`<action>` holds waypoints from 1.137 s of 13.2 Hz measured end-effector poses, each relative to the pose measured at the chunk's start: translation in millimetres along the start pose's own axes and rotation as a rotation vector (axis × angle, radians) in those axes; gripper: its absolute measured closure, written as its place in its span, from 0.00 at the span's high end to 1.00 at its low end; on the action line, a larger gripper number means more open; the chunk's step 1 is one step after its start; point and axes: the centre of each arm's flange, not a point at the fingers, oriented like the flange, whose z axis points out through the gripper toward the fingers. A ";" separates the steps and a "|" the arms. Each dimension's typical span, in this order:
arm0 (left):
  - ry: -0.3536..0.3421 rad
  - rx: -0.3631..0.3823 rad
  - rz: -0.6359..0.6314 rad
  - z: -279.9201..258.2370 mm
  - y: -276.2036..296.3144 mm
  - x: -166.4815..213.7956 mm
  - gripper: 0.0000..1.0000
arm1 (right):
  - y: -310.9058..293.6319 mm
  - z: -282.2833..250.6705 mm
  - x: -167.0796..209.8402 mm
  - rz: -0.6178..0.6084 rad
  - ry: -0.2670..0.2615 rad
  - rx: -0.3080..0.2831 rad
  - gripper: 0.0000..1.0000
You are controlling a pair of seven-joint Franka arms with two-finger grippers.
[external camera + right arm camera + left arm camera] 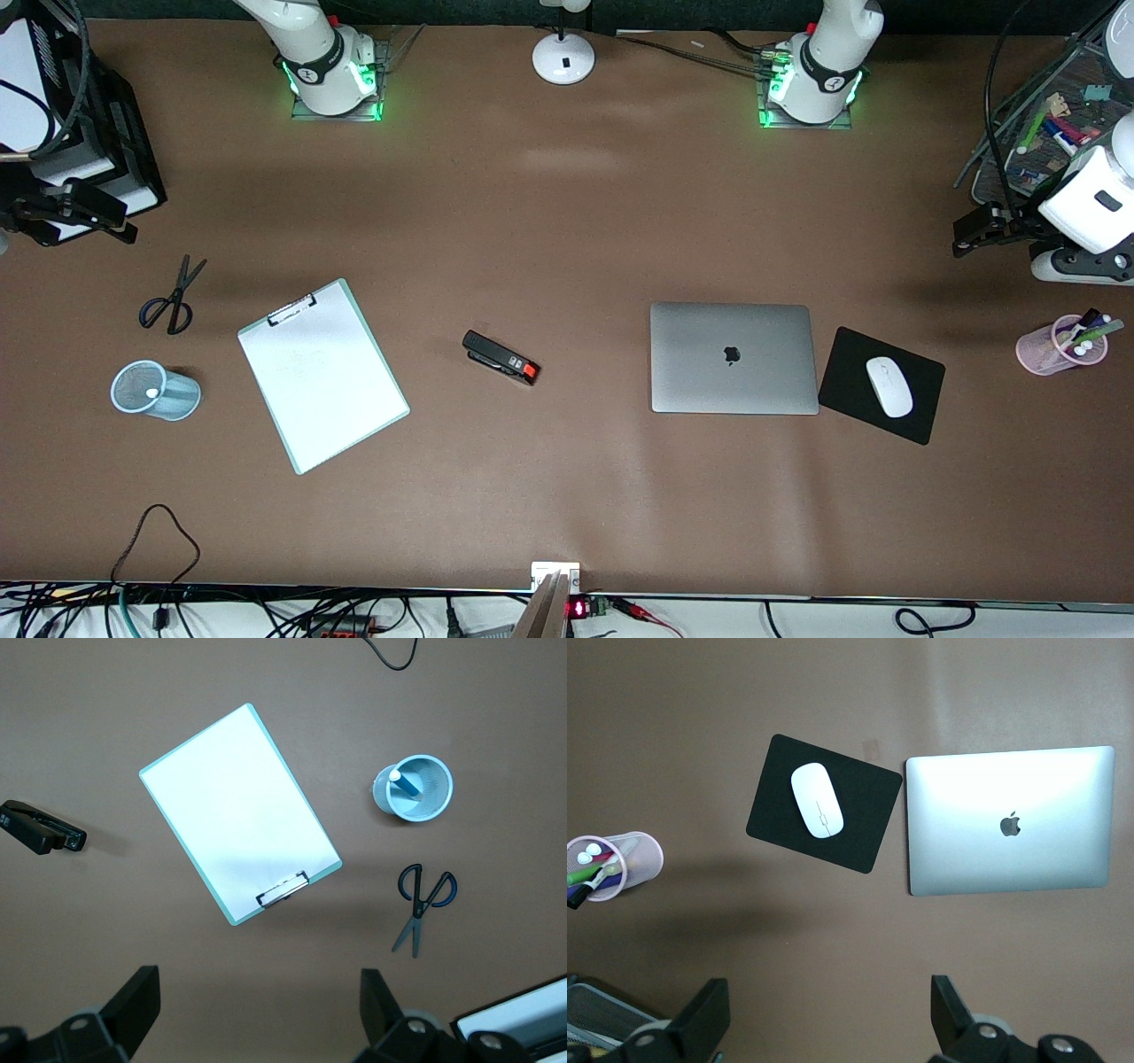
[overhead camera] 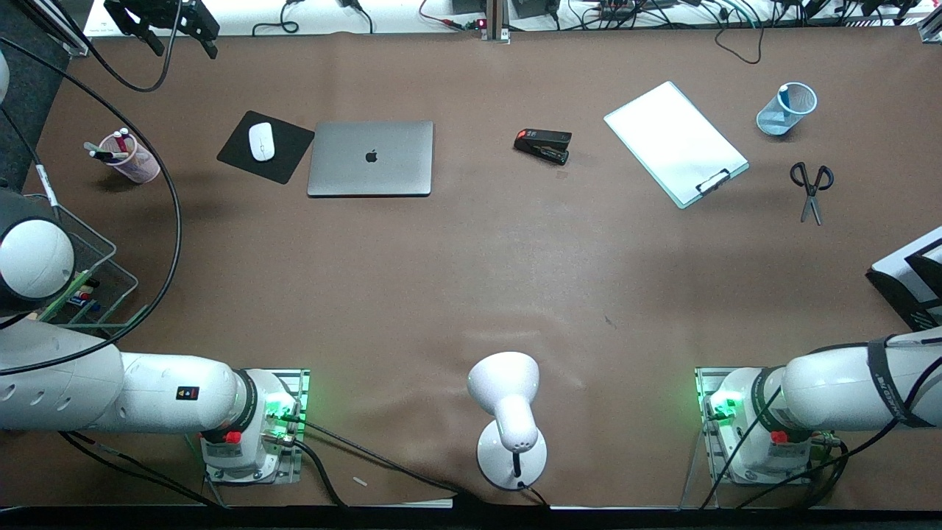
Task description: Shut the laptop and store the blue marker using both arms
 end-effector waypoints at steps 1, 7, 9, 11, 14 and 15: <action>0.000 0.000 0.000 0.0 -0.1 0.0 1.00 | 1.0 0.0 -0.1 0.000 -0.001 -0.010 1.00; 0.000 0.000 0.000 0.0 -0.2 0.0 1.00 | 0.0 0.2 -0.3 -0.004 -0.003 -0.016 1.00; 0.000 0.000 0.000 0.0 -0.2 0.0 1.00 | -1.2 0.3 -0.2 -0.006 -0.003 -0.016 1.00; 0.000 0.000 0.000 0.0 -0.2 0.0 1.00 | -1.3 0.3 -0.2 -0.006 -0.004 -0.016 1.00; 0.000 0.000 0.000 0.0 -0.2 0.0 1.00 | -1.3 0.5 -0.4 -0.006 -0.006 -0.016 1.00; 0.000 0.000 0.000 0.0 -0.2 0.0 1.00 | -1.3 0.5 -0.5 -0.006 -0.006 -0.016 1.00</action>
